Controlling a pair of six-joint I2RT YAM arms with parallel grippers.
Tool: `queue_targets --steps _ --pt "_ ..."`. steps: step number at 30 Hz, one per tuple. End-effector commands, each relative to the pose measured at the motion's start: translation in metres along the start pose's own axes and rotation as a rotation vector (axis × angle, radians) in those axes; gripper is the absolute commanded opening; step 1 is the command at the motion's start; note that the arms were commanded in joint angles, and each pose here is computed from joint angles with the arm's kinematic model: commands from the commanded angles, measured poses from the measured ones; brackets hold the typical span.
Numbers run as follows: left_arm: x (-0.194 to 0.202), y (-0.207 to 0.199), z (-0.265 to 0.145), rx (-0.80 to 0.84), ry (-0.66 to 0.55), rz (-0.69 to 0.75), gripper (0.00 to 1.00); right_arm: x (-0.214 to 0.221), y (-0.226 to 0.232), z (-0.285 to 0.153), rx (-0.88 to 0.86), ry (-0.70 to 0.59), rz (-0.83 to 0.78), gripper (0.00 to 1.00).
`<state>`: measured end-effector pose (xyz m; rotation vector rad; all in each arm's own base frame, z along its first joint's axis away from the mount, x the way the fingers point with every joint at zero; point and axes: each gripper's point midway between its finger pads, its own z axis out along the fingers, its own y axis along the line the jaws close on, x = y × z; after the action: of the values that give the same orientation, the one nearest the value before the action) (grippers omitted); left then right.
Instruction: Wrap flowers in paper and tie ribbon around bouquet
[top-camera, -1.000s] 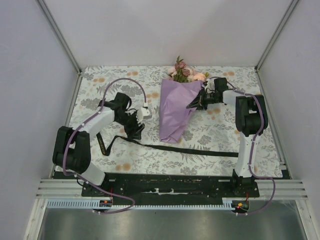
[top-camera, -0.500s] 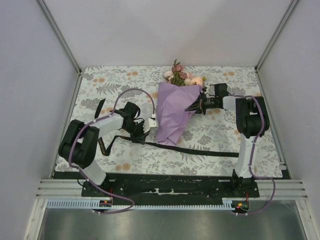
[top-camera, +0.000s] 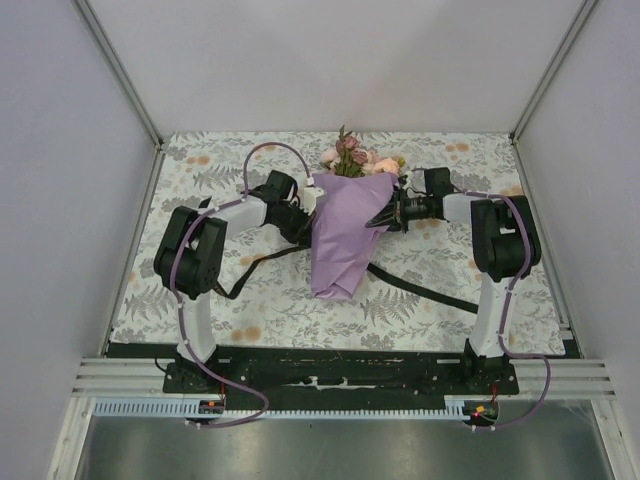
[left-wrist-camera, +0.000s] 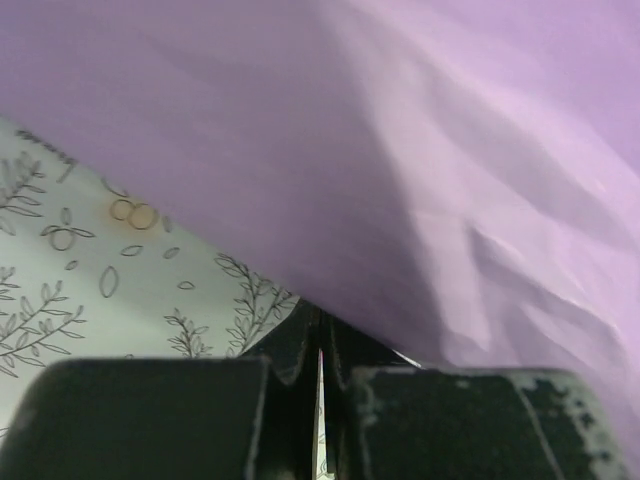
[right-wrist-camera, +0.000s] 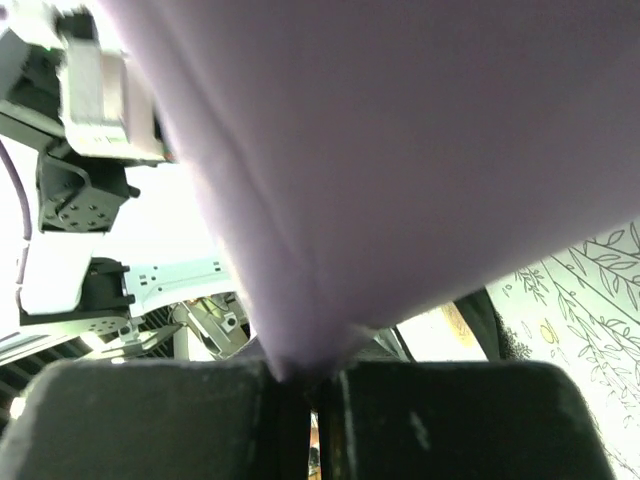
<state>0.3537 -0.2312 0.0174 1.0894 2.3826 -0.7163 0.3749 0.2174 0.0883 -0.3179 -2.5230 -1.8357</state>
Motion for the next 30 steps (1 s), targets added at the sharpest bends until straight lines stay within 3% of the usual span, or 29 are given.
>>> queue_targets --steps 1,7,10,14,18,23,30 --pt "0.003 0.030 0.008 -0.097 0.002 -0.238 0.02 0.016 0.014 -0.003 -0.014 0.044 -0.084 0.00" --pt "-0.006 0.046 -0.007 -0.099 -0.066 -0.349 0.08 0.024 -0.011 0.005 0.064 0.055 -0.138 0.00" --pt "-0.015 0.038 -0.018 -0.024 -0.123 -0.380 0.33 0.023 -0.026 0.011 0.091 0.063 -0.165 0.00" --pt "-0.023 0.036 -0.045 -0.021 -0.155 -0.382 0.52 0.021 -0.025 0.014 0.088 0.069 -0.214 0.00" --pt "-0.040 0.060 -0.104 -0.074 -0.353 -0.412 0.75 0.021 -0.010 0.018 0.068 0.073 -0.272 0.00" --pt "-0.058 0.059 -0.133 -0.130 -0.420 -0.325 0.76 0.010 0.010 0.034 0.003 0.046 -0.310 0.00" --pt "-0.051 0.057 -0.133 -0.147 -0.388 -0.289 0.74 -0.011 0.047 0.045 -0.141 -0.002 -0.313 0.00"
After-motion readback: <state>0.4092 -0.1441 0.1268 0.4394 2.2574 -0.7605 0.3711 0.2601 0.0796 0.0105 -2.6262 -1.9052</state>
